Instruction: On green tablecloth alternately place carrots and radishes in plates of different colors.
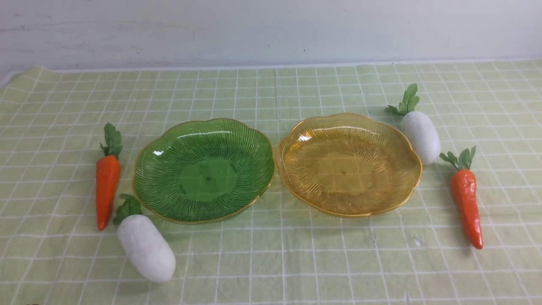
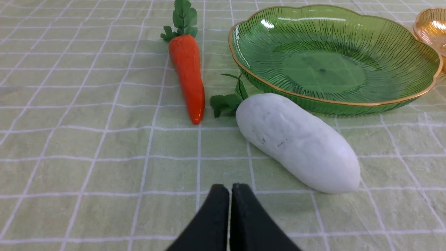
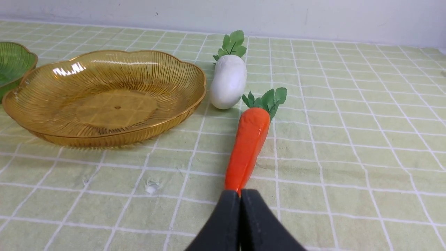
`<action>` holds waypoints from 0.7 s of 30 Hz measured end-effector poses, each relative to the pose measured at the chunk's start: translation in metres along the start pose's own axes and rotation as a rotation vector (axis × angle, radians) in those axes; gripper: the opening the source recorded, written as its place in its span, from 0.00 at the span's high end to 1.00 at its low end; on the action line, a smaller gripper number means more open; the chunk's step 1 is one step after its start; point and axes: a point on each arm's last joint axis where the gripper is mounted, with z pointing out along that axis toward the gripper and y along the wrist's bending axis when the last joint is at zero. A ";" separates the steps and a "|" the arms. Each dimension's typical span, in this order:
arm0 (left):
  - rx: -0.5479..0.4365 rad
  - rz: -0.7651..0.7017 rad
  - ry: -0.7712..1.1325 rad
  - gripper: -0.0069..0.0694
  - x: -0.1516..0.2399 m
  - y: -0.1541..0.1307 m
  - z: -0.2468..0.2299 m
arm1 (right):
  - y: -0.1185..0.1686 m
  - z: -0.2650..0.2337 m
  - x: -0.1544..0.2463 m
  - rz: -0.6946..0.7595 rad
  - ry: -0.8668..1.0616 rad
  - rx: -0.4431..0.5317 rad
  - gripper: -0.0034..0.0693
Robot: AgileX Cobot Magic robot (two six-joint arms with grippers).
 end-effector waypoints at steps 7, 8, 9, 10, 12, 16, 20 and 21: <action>0.008 -0.029 -0.043 0.92 -0.004 -0.001 0.000 | 0.000 0.000 0.000 0.000 0.000 0.000 0.97; 0.026 -0.101 -0.053 0.92 -0.005 -0.002 0.000 | 0.000 0.000 0.000 0.003 0.000 0.000 0.97; 0.045 -0.189 -0.059 0.92 -0.006 -0.004 0.000 | 0.000 0.000 0.000 0.018 0.000 -0.003 0.97; 0.075 -0.328 -0.063 0.92 -0.007 -0.006 0.000 | 0.001 0.000 0.000 0.053 -0.001 -0.009 0.97; 0.137 -0.606 -0.068 0.92 -0.009 -0.010 -0.001 | 0.003 0.000 -0.001 0.190 -0.009 -0.030 0.97; 0.285 -1.254 -0.041 0.92 -0.017 -0.017 -0.003 | 0.007 0.000 -0.007 0.640 -0.064 -0.106 0.97; 0.318 -1.364 -0.049 0.92 -0.020 -0.018 -0.004 | 0.008 -0.001 -0.011 0.805 -0.092 -0.134 0.97; 0.319 -1.358 -0.050 0.92 -0.020 -0.018 -0.004 | 0.008 -0.001 -0.011 0.816 -0.094 -0.136 0.97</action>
